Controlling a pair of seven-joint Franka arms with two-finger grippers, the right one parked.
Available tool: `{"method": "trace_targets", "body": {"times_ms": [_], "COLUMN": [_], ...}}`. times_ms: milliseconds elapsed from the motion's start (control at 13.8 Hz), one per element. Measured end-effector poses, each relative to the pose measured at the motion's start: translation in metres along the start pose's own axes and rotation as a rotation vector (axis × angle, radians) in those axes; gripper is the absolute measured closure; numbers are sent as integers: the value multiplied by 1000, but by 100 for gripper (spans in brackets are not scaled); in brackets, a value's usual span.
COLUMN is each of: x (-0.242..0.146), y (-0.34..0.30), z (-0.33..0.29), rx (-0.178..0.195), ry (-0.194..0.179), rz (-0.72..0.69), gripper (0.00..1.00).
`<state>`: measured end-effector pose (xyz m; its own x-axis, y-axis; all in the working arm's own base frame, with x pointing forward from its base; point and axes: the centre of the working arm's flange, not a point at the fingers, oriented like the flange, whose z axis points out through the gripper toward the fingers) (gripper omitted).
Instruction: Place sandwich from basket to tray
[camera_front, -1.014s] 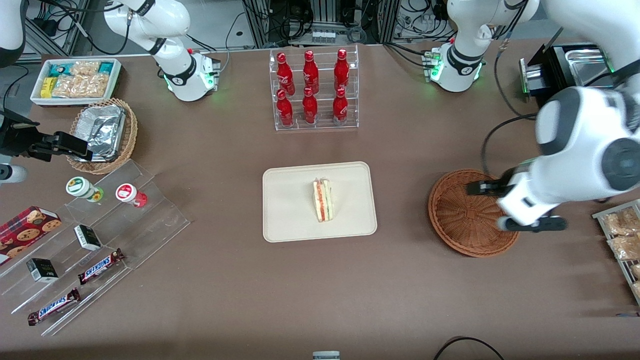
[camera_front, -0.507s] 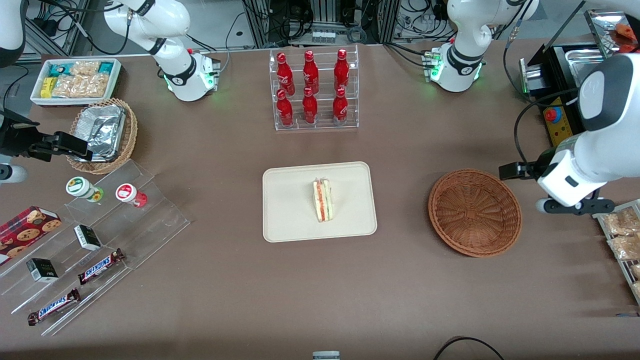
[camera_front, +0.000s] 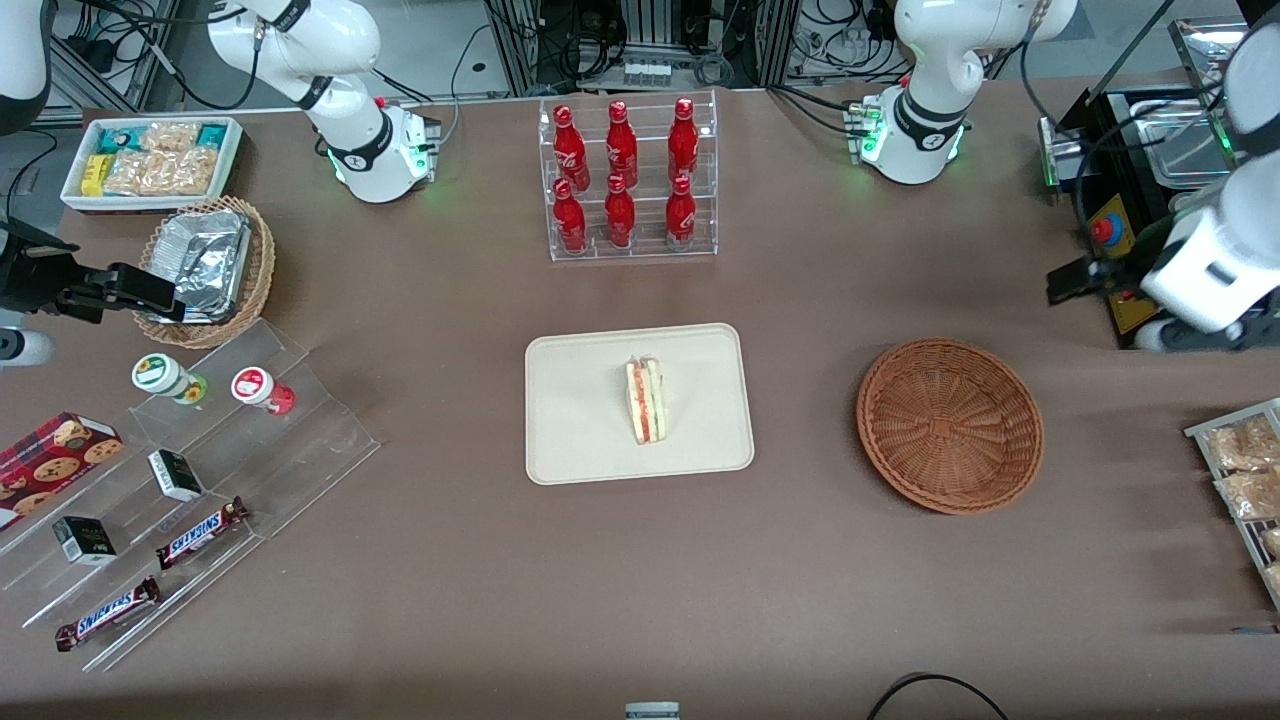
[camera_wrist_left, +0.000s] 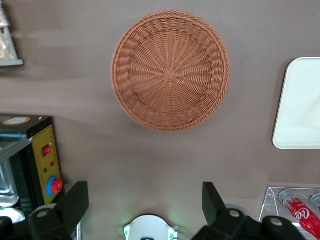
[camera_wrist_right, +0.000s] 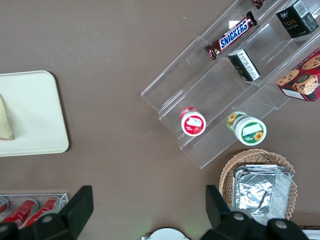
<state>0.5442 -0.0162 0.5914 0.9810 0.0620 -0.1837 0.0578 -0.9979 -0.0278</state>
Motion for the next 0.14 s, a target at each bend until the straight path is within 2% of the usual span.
{"method": "trace_targets", "body": {"times_ms": [145], "x": [-10], "y": [-5], "z": [-9], "rx": [-1], "ry": [10], "rz": [-8], "gripper": [0]}}
